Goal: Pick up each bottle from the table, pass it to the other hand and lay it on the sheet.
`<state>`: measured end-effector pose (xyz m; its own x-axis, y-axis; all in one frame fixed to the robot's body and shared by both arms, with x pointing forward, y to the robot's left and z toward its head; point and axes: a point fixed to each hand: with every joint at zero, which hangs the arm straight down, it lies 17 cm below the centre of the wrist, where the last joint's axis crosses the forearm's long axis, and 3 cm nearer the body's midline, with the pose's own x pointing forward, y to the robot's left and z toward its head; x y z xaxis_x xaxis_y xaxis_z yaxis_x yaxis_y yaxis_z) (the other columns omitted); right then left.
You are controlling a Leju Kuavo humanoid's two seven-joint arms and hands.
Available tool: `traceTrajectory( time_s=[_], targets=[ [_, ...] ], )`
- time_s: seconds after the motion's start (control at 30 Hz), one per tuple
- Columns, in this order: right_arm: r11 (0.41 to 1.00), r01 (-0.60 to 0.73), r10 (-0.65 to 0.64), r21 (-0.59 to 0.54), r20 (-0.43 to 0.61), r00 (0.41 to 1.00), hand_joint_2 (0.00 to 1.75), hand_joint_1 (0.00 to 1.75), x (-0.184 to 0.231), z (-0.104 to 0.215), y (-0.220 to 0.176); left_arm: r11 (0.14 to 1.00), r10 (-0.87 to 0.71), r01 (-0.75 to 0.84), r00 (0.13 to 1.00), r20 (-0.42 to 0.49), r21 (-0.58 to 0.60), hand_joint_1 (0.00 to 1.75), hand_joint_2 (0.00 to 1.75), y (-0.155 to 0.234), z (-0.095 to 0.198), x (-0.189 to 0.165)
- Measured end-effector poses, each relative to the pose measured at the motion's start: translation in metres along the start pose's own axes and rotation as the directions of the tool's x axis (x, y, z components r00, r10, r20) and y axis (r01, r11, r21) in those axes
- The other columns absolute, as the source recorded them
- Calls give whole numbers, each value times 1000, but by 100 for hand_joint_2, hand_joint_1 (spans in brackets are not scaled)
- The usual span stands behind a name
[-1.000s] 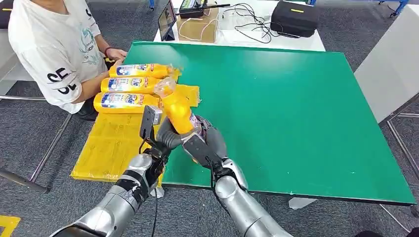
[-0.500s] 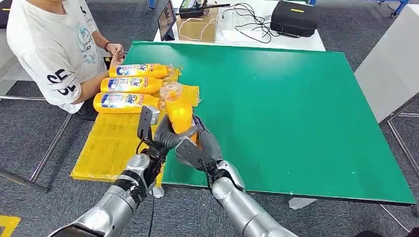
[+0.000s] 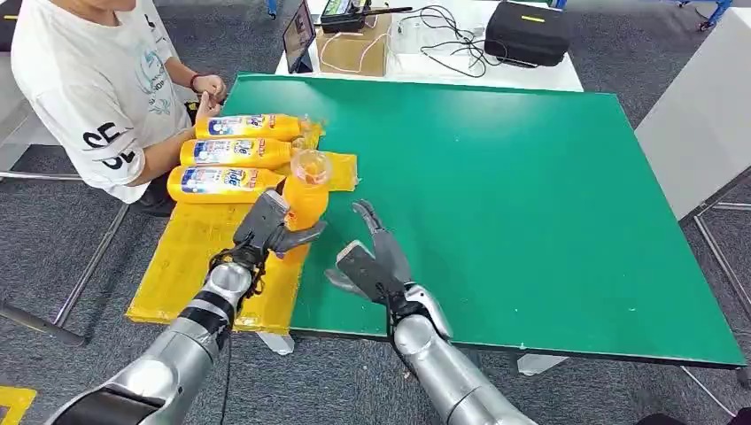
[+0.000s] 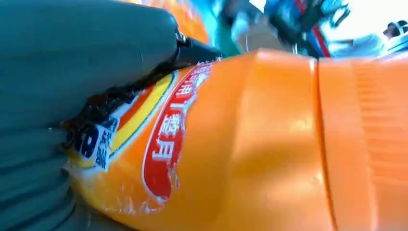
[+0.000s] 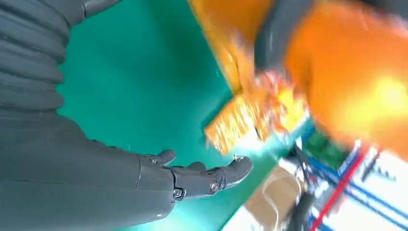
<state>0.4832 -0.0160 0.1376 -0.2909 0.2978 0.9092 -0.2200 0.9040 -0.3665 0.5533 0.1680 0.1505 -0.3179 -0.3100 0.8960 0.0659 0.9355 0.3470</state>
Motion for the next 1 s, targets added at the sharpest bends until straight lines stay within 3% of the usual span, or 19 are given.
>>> traceTrajectory(
  time_s=[0.1,0.27,0.4,0.6,0.73,1.0],
  targets=[
    [999,15,-14,-45,16,1000,175,0,3,-1,-17,987,-158,158,987,0,16,175,175,20,-3,-9],
    [991,61,-55,-118,53,997,175,0,14,0,-45,858,-513,512,859,-12,-36,175,175,44,1,-39],
    [990,59,-52,-125,63,997,175,0,16,-1,-51,808,-587,579,808,-51,-110,175,175,52,9,-64],
    [992,58,-49,-114,75,996,175,0,21,-3,-49,646,-757,723,649,-81,-245,175,175,60,21,-100],
    [993,62,-54,-99,89,995,175,0,27,-7,-46,499,-851,776,524,-46,-386,175,175,60,38,-129],
    [995,70,-63,-71,95,993,175,0,31,-12,-41,343,-912,780,411,15,-524,175,175,68,50,-152]
  ],
)
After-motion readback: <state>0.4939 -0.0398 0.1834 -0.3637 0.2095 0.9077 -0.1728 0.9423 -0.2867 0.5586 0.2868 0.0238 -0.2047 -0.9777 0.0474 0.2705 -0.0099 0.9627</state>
